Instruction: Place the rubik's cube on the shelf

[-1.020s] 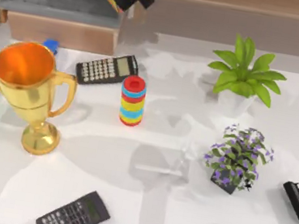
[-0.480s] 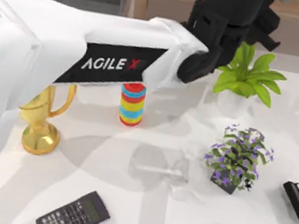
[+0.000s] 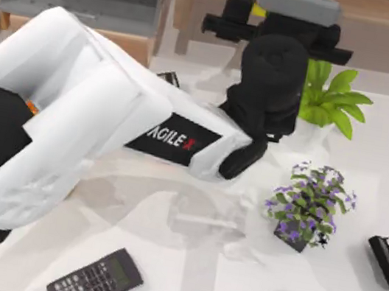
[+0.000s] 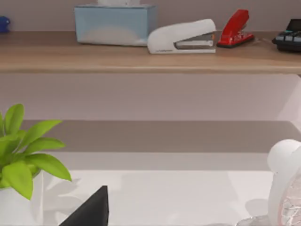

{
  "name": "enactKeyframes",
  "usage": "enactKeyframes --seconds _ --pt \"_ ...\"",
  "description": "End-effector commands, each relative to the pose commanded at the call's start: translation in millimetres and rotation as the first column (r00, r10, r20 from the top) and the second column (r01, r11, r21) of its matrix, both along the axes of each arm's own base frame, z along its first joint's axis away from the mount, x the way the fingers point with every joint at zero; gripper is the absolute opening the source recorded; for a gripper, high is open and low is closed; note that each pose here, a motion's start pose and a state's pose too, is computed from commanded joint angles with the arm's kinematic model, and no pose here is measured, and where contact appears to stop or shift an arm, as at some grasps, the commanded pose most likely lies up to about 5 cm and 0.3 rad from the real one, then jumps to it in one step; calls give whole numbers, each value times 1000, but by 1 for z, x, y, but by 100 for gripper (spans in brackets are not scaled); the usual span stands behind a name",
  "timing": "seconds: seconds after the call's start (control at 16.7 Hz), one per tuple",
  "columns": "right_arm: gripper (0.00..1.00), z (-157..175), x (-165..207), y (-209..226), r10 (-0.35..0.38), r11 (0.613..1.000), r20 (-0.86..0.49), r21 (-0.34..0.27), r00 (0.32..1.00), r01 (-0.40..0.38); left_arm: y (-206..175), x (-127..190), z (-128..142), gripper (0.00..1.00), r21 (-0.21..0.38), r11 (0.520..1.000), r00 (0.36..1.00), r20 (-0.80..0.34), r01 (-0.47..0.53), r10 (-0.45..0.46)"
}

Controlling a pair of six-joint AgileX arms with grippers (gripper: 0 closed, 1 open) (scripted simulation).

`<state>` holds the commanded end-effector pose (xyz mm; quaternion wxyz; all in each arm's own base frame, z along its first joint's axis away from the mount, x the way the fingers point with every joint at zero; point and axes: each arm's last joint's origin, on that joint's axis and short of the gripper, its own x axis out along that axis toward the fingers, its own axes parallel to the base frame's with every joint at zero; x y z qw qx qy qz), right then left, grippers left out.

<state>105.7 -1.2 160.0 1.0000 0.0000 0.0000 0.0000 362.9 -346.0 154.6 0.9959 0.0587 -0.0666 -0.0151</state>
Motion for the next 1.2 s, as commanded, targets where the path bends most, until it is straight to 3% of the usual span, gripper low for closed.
enactKeyframes --seconds 0.24,0.66,1.2 --pt "100 0 0 0 0 1000 0 0 1000 0 -3 -8 -7 0 -116 993 999 43 2 3" --pt "100 0 0 0 0 1000 0 0 1000 0 -2 -3 -7 0 -116 993 999 43 -1 6" --pt "100 0 0 0 0 1000 0 0 1000 0 -10 51 1 0 -125 992 999 53 9 -2"
